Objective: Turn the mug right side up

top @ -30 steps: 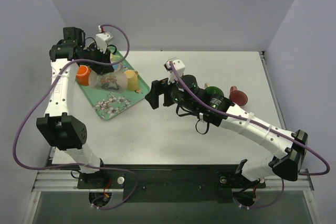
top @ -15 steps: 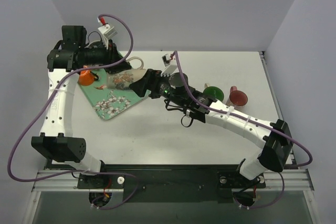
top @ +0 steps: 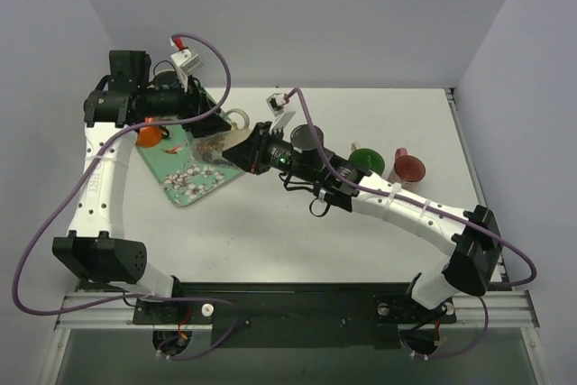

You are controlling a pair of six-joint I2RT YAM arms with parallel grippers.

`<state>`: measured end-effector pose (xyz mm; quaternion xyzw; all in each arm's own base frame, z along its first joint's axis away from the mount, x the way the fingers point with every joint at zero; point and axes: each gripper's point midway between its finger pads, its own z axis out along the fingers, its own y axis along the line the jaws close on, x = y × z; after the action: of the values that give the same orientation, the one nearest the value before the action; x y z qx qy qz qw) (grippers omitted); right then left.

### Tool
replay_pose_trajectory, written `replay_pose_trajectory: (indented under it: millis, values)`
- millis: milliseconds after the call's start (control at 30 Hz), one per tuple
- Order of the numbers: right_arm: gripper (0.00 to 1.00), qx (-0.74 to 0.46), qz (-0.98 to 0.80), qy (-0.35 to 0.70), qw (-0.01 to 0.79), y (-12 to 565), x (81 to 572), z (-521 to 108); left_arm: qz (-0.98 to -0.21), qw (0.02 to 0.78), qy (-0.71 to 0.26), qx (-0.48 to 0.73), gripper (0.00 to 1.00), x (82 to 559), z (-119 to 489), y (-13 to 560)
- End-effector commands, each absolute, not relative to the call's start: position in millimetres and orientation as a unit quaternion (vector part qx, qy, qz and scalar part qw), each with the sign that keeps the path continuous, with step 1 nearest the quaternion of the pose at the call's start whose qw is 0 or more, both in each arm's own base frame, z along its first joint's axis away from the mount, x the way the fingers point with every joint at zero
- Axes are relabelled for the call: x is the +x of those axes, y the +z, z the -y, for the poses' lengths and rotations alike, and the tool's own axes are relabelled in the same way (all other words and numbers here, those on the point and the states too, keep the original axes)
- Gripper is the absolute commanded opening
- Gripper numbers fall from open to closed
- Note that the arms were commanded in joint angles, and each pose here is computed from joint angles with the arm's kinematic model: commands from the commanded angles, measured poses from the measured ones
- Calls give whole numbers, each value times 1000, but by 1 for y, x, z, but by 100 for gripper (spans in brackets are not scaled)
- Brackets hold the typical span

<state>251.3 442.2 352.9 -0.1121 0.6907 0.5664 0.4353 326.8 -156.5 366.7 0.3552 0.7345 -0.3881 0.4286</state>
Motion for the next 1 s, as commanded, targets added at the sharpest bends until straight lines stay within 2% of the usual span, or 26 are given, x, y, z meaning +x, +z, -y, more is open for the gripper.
replay_pose_trajectory:
  millis: [0,33,67,100,133,167,200,300,433,667,900,933,967]
  values:
    - [0,-144,-751,412,496,334,275,-405,-745,484,-309,340,87,341,138,377]
    - [0,-153,-794,327,488,300,286,-387,-760,486,-283,326,87,351,127,367]
    - [0,-157,-809,288,489,302,291,-376,-757,501,-267,324,87,359,120,369]
    - [0,-176,-841,213,466,270,296,-359,-772,509,-227,306,87,371,99,361]
    - [0,-176,-847,190,464,274,301,-352,-772,519,-206,304,88,379,91,361]
    - [0,-186,-874,142,425,243,305,-338,-784,518,-173,297,88,387,80,352]
    - [0,-182,-881,133,417,242,312,-334,-784,525,-145,298,88,395,73,351]
    - [0,-182,-926,80,320,186,328,-306,-811,511,-69,275,88,414,46,333]
    - [0,-183,-944,4,276,148,350,-278,-831,488,-17,266,90,425,24,314]
    - [0,-168,-959,-21,230,119,370,-256,-853,447,41,267,92,435,-2,283]
    - [0,-164,-964,-21,209,111,371,-253,-858,433,49,270,93,438,-6,270]
    - [10,-167,-964,-11,205,112,368,-256,-858,433,52,271,93,439,-8,271]
    - [16,-168,-964,-6,205,114,367,-258,-859,429,52,273,94,439,-7,268]
